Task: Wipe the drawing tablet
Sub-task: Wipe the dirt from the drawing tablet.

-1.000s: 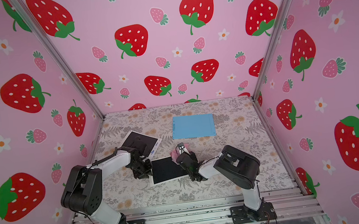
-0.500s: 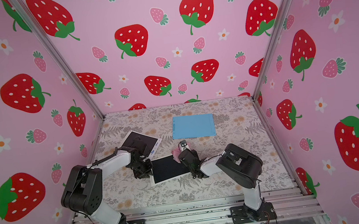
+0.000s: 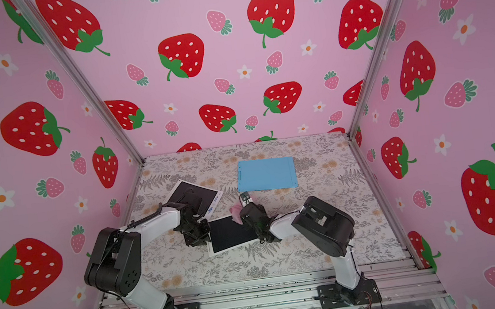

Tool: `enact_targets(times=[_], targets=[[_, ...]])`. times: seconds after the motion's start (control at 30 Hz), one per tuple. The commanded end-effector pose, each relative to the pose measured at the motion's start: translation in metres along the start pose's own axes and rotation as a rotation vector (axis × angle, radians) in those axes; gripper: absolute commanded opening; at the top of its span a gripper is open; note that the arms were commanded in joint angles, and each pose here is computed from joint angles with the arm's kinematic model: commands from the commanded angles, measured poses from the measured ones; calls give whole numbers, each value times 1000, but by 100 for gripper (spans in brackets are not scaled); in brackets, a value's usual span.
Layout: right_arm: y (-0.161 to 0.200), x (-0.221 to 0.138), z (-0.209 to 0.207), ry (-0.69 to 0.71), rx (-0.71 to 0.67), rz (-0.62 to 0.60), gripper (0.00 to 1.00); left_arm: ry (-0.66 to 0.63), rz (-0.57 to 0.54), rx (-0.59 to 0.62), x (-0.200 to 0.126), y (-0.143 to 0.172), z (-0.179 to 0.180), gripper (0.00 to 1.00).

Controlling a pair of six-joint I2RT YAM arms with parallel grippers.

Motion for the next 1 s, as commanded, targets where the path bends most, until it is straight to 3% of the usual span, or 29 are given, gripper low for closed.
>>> enact_targets(times=[0.0,0.13,0.2,0.37,0.47,0.53,0.67,0.73,0.9,0.97], targets=[[41,0,-9,7,-128,154,0,-171,84,-16,38,14,26,18],[34,-21,66,-98,-248,67,0,-169,82,-18,37,12,24,18],[31,-22,72,-78,-234,54,0,-170,82,-17,36,12,24,18],[42,-2,-5,64,-106,144,0,-170,83,-16,38,12,25,18],[48,-4,-27,63,-102,167,0,-169,81,-16,39,11,25,18],[46,-9,-10,-2,-136,161,0,-144,93,-16,40,12,22,18],[42,-32,69,-155,-262,89,0,-139,97,-14,41,9,20,17],[43,-36,81,-147,-271,70,0,-139,97,-12,41,9,19,17],[62,-14,5,1,-108,190,0,-138,99,-11,41,9,20,17],[67,-17,-17,14,-108,200,0,-139,101,-10,42,9,20,17]])
Point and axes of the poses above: each gripper's point midway between its finger pads, its own x axis out along the fingers, its own z axis along the line the jaws close on, y = z × x, the point moved 8 cm from there along -x, back along the fingers, and after that the axes turned 4 degrees about x, right-handed, at the moved point
